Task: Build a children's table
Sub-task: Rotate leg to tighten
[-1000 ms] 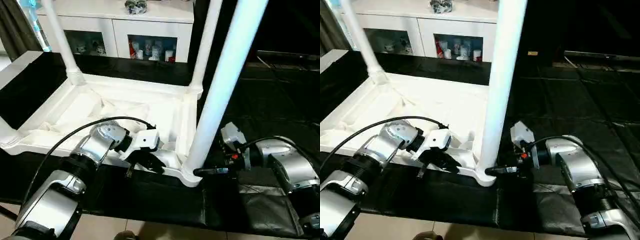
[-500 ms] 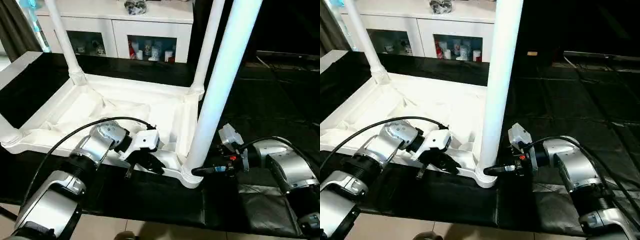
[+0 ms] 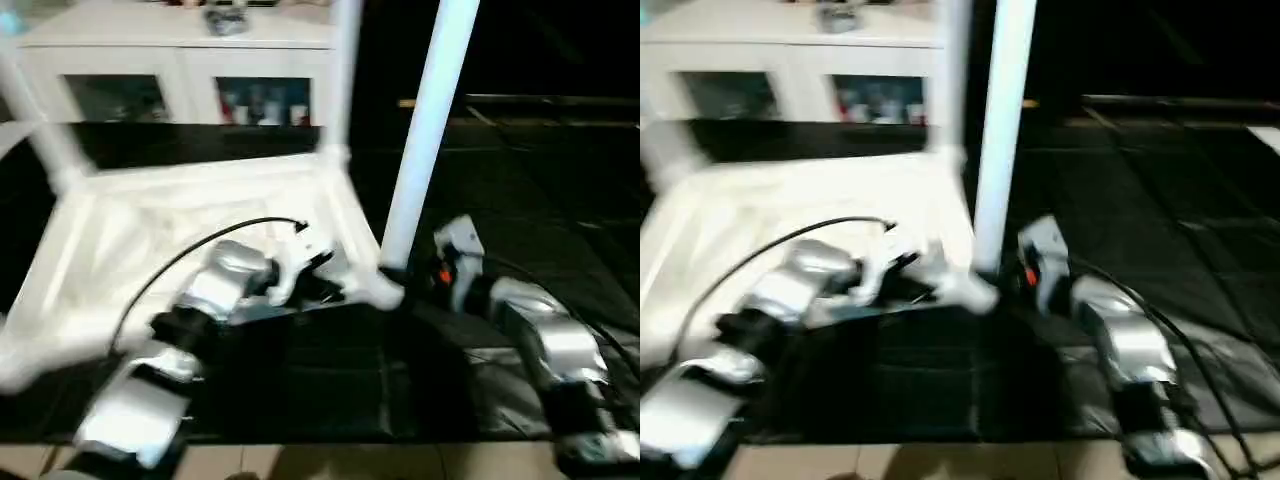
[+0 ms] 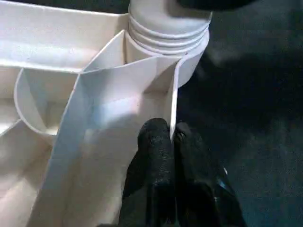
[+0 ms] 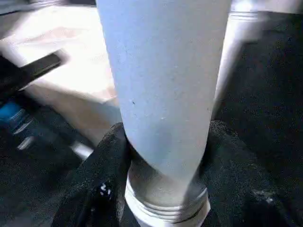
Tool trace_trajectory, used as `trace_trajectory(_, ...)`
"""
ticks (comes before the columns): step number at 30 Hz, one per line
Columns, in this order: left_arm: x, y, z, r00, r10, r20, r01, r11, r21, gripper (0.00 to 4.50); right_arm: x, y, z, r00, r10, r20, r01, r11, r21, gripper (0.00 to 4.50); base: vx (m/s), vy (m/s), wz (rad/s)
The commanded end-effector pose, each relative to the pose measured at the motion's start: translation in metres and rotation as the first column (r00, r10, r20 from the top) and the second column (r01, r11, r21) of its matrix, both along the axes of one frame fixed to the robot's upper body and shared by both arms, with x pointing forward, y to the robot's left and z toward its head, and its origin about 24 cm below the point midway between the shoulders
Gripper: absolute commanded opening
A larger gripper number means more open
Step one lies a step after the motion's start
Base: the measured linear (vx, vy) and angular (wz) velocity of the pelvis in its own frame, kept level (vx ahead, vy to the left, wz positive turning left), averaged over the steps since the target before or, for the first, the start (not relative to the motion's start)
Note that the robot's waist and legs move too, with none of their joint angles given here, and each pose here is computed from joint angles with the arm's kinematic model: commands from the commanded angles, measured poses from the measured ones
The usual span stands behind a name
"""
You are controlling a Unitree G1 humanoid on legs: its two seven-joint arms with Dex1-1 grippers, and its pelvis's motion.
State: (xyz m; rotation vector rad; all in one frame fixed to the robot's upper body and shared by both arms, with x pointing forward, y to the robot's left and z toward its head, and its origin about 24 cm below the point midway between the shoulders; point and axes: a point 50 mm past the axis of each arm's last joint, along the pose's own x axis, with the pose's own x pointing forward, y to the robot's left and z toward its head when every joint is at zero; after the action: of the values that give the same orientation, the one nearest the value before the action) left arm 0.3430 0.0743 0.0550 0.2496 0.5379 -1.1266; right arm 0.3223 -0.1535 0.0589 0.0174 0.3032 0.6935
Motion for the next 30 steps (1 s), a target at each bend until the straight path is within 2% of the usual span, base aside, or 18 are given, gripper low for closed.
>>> trace_trajectory(1, 0.014, -0.028, 0.035, 0.988, 0.081, 0.129, -0.066, 0.991, -0.115, 0.00, 0.001, 0.045, -0.012, 0.995, 0.023, -0.095, -0.020, 0.999, 0.033, 1.96, 0.000, 0.000, 0.00)
trace_trajectory(4, 0.014, -0.033, 0.035, 0.983, 0.101, 0.151, -0.086, 0.991, -0.104, 0.00, 0.004, 0.054, -0.011, 0.997, 0.010, -0.080, -0.008, 1.000, 0.020, 1.96, 0.000, 0.000, 0.00)
trace_trajectory(5, 0.014, -0.035, 0.035, 0.981, 0.107, 0.162, -0.093, 0.991, -0.093, 0.00, 0.004, 0.058, -0.009, 0.999, 0.016, -0.046, -0.016, 1.000, 0.002, 1.96, 0.000, 0.000, 0.00)
trace_trajectory(7, 0.012, -0.034, 0.034, 0.982, 0.096, 0.164, -0.083, 0.993, -0.083, 0.00, 0.006, 0.060, -0.006, 0.999, 0.006, -0.035, -0.005, 0.999, 0.032, 2.51, 0.000, 0.000, 0.00)
trace_trajectory(10, 0.012, -0.031, 0.033, 0.982, 0.090, 0.168, -0.079, 0.994, -0.073, 0.00, 0.006, 0.059, -0.006, 0.999, -0.005, -0.035, 0.007, 0.999, 0.048, 2.70, 0.000, 0.000, 0.00)
trace_trajectory(11, 0.011, -0.027, 0.031, 0.981, 0.083, 0.174, -0.073, 0.995, -0.062, 0.00, 0.005, 0.057, -0.006, 1.000, -0.007, -0.029, 0.009, 0.999, 0.052, 3.01, 0.000, 0.000, 0.00)
trace_trajectory(16, 0.008, -0.021, 0.029, 0.986, 0.037, 0.160, -0.029, 0.998, -0.049, 0.00, 0.003, 0.050, -0.004, 1.000, 0.001, 0.002, -0.001, 0.999, 0.052, 3.29, 0.000, 0.000, 0.00)
trace_trajectory(17, 0.006, -0.016, 0.028, 0.986, -0.001, 0.166, 0.007, 0.999, -0.033, 0.00, 0.001, 0.044, -0.003, 0.999, 0.029, 0.018, -0.030, 0.998, 0.052, 3.54, 0.000, 0.000, 0.00)
trace_trajectory(22, 0.005, -0.003, 0.027, 0.985, -0.057, 0.162, 0.059, 0.998, -0.006, 0.00, -0.008, 0.027, -0.003, 0.993, 0.116, 0.031, -0.117, 0.993, 0.024, 3.98, 0.000, 0.000, 0.00)
trace_trajectory(26, 0.003, 0.011, 0.026, 0.979, -0.140, 0.149, 0.135, 0.990, 0.041, 0.00, -0.019, 0.003, -0.006, 0.974, 0.227, 0.002, -0.227, 0.973, -0.052, 4.34, 0.000, 0.000, 0.00)
trace_trajectory(28, 0.001, 0.016, 0.026, 0.973, -0.183, 0.141, 0.177, 0.983, 0.057, 0.00, -0.019, -0.009, -0.004, 0.971, 0.239, 0.000, -0.238, 0.968, -0.079, 4.48, 0.000, 0.000, 0.00)
trace_trajectory(29, 0.001, 0.023, 0.026, 0.964, -0.229, 0.138, 0.219, 0.972, 0.083, 0.00, -0.019, -0.021, -0.002, 0.970, 0.243, -0.017, -0.243, 0.965, -0.101, 4.48, 0.000, 0.000, 0.00)
trace_trajectory(30, 0.000, 0.024, 0.026, 0.959, -0.246, 0.139, 0.236, 0.968, 0.088, 0.00, -0.019, -0.024, 0.001, 0.969, 0.246, -0.014, -0.246, 0.965, -0.089, 4.48, 0.000, 0.000, 0.00)
